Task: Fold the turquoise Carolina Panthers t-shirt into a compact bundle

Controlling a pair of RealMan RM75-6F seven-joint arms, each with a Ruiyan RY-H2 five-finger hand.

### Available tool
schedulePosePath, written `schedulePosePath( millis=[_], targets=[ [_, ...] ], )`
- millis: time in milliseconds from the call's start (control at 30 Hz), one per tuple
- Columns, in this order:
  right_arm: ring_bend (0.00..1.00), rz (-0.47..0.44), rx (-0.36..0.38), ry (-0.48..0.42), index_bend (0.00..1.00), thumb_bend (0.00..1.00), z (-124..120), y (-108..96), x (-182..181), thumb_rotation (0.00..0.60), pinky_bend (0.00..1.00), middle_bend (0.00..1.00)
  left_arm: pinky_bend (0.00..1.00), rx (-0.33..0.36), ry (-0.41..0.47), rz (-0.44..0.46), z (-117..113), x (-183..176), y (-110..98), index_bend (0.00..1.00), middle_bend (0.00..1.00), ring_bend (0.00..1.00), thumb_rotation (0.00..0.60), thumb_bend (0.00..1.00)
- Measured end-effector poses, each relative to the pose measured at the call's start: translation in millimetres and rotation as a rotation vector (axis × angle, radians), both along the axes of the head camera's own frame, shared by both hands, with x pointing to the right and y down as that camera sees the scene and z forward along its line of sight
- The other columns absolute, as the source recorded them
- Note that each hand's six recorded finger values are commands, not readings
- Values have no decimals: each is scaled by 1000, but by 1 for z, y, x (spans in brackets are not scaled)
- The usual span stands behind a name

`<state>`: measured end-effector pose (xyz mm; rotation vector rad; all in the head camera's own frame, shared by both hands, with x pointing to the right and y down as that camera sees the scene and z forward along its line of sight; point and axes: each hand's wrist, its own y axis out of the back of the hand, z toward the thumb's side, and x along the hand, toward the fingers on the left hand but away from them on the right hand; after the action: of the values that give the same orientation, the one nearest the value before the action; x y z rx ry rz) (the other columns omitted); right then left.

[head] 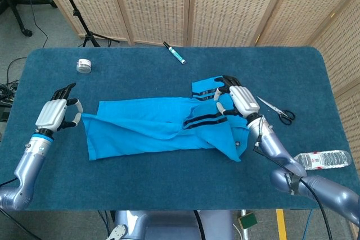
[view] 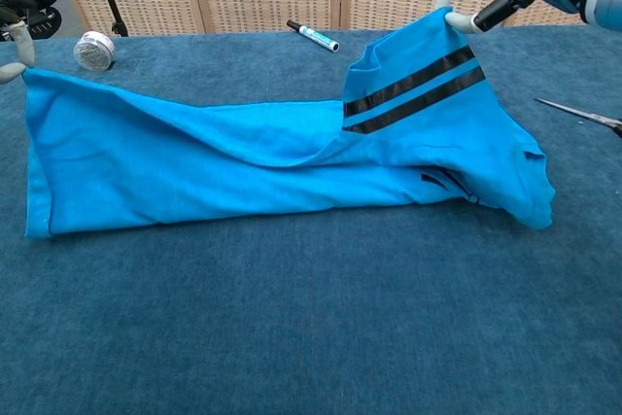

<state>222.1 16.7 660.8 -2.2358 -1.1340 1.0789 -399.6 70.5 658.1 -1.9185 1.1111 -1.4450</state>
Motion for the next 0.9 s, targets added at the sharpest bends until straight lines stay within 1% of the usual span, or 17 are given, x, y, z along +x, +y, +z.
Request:
schedulePosePath(
  millis=[367, 567, 767, 900],
  targets=[
    [0, 58, 5, 48, 670, 517, 17, -42, 1, 600, 17, 163, 0, 29, -25, -31, 17, -1, -28, 816, 0, 0, 600, 634],
    [0, 98, 3, 93, 671, 517, 29, -61, 9, 600, 19, 164, 0, 21, -52, -41, 31, -1, -39, 816, 0, 0, 600, 634],
    [0, 133, -12, 144, 670, 517, 43, -74, 19, 600, 19, 165, 0, 17, -67, -46, 44, 2, -45, 816, 0, 0, 600, 634],
    [0, 142, -24, 167, 671, 517, 51, -78, 20, 600, 19, 165, 0, 24, -79, -43, 51, 6, -47, 816, 0, 0, 600, 634]
  ],
)
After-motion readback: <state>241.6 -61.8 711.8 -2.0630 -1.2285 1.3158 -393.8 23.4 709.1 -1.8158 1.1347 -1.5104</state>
